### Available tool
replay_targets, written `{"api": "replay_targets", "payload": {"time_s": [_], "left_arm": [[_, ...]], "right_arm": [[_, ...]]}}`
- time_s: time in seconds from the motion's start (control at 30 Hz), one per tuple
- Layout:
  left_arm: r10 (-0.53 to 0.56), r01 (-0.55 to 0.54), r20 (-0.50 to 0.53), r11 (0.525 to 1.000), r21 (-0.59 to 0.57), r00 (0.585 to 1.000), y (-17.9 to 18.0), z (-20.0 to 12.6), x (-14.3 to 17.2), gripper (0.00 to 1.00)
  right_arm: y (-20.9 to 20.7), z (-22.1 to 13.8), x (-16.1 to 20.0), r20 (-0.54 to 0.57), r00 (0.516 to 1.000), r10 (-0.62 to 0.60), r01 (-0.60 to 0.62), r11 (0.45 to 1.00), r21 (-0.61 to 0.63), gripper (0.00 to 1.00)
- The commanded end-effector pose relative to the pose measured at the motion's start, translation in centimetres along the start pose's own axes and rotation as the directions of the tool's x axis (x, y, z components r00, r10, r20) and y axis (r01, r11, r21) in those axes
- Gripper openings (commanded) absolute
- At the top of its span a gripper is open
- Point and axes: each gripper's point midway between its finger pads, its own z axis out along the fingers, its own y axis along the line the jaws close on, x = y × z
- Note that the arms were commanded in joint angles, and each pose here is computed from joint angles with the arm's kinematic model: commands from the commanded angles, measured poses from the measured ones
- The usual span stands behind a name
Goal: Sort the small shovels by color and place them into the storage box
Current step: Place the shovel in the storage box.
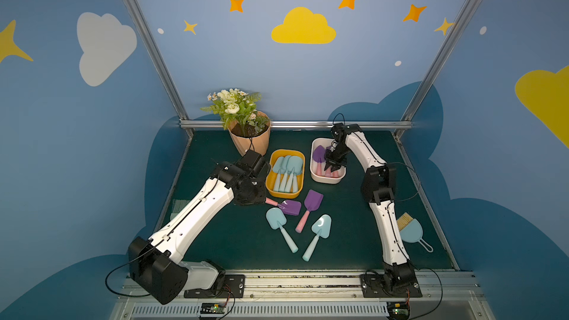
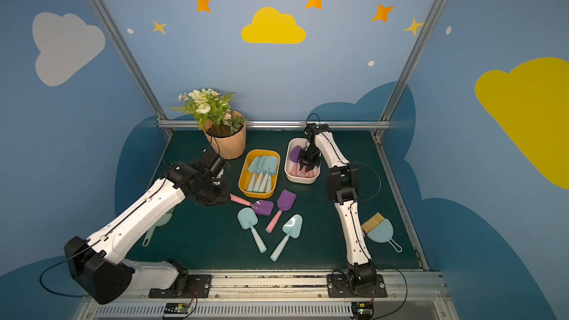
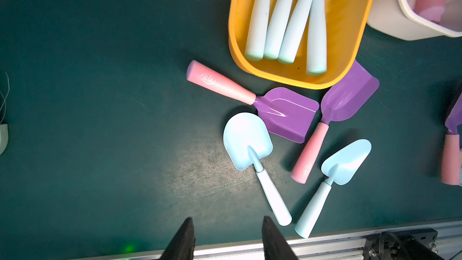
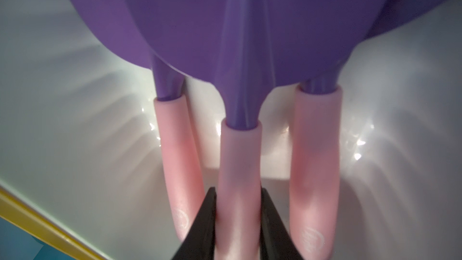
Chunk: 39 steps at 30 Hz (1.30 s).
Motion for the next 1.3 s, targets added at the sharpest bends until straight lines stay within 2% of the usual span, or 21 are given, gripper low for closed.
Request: {"api": "replay_targets", "payload": {"time_s": [0.0,0.57,0.87,1.07,1.27], "left_arm": [[0.006,-0.006,-0.006,1.000,-0.006,1.000,0.3,-0.1,0.2,0.34],[0.007,-0.007,-0.003,1.000,0.000,1.000,0.2,-0.3,0.0,0.35],[0.010,-0.010,0.003,1.000,0.000,1.000,0.2,-0.5,-0.1,0.35],[0.008,-0.008,0.007,1.000,0.003,1.000,0.2,-0.7,-0.1,0.35],[-0.004,0.004,0.015,1.000,0.017,1.000,0.2,-1.2,0.2,0.36]], "right_arm": [[-0.6,0.4,0.6,-0.031,0.999,0.016,-0.015,1.000,0.019,0.15],[-0.4,0.1,0.6,-0.027,0.999,0.019,-0.019,1.000,0.014,0.30],[-0.5,-0.7,0.6,-0.017,1.000,0.019,-0.019,1.000,0.014,0.34],[0.0,-3.0,1.0,0.017,1.000,0.003,-0.003,1.000,0.011,0.34],[0.3,-7.0,2.0,0.068,0.997,-0.026,0.024,1.000,0.017,0.34]]}}
